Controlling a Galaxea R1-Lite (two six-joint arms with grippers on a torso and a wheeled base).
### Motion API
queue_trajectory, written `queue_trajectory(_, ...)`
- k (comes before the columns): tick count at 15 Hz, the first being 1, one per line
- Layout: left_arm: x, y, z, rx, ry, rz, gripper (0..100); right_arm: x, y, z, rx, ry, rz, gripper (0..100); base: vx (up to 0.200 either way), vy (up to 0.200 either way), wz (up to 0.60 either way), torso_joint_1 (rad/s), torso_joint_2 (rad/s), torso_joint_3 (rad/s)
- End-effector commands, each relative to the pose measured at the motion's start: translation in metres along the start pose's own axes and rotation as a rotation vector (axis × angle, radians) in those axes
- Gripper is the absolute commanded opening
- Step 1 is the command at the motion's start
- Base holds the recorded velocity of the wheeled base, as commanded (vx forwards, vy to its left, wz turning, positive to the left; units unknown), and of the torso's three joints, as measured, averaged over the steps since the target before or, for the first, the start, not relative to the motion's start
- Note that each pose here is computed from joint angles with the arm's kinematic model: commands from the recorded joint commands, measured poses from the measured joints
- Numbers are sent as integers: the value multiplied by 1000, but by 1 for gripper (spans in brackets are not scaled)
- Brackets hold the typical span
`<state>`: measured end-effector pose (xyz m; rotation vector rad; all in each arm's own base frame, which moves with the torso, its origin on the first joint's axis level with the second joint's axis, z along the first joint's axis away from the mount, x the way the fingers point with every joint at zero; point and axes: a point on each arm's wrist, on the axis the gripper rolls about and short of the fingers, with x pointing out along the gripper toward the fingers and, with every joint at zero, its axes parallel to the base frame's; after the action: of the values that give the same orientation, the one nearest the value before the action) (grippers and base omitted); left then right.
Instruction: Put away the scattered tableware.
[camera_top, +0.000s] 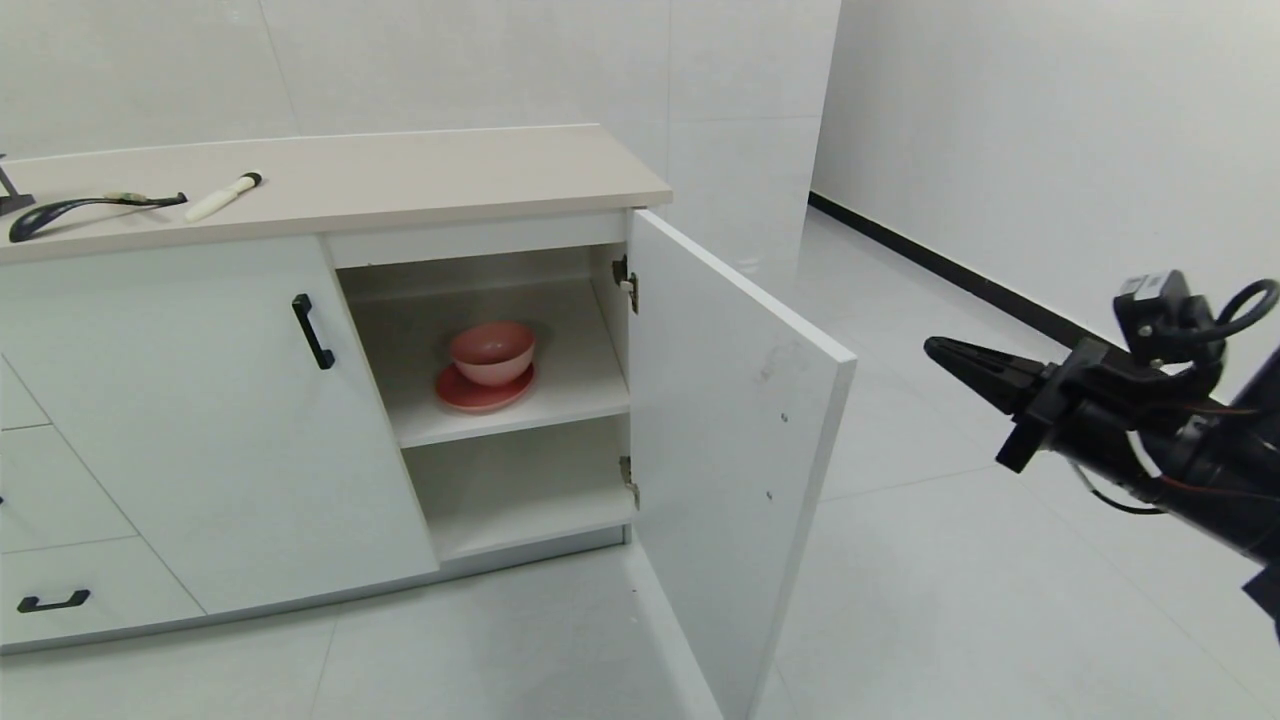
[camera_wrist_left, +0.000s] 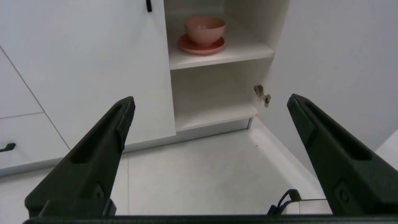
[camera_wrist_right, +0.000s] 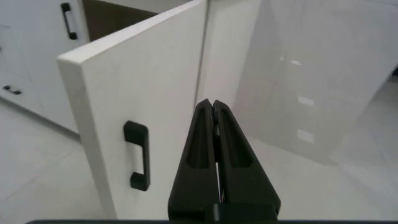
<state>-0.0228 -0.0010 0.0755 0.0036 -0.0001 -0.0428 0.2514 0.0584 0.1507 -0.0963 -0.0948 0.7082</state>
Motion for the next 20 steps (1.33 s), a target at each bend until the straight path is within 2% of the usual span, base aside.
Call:
queue_trajectory(1,0,0,0,1,0,0,100,21,9,-31,37,59,103,0,0,0,0,0,0,0)
queue_trajectory(4,0,0,0,1,0,0,100,36,14,-40,23,66,160,0,0,0,0,0,0,0)
queue_trajectory(9,0,0,0,6,0,0,100,63,10,-43,2,31,178,0,0,0,0,0,0,0)
queue_trajectory(13,0,0,0,9,2,1,100,76,40,-41,5,19,280,0,0,0,0,0,0,0)
queue_trajectory(18,0,0,0,9,2,1,100,82,65,-37,5,3,352,0,0,0,0,0,0,0)
queue_trajectory(20,0,0,0,9,2,1,100,91,76,-30,1,-30,390,0,0,0,0,0,0,0)
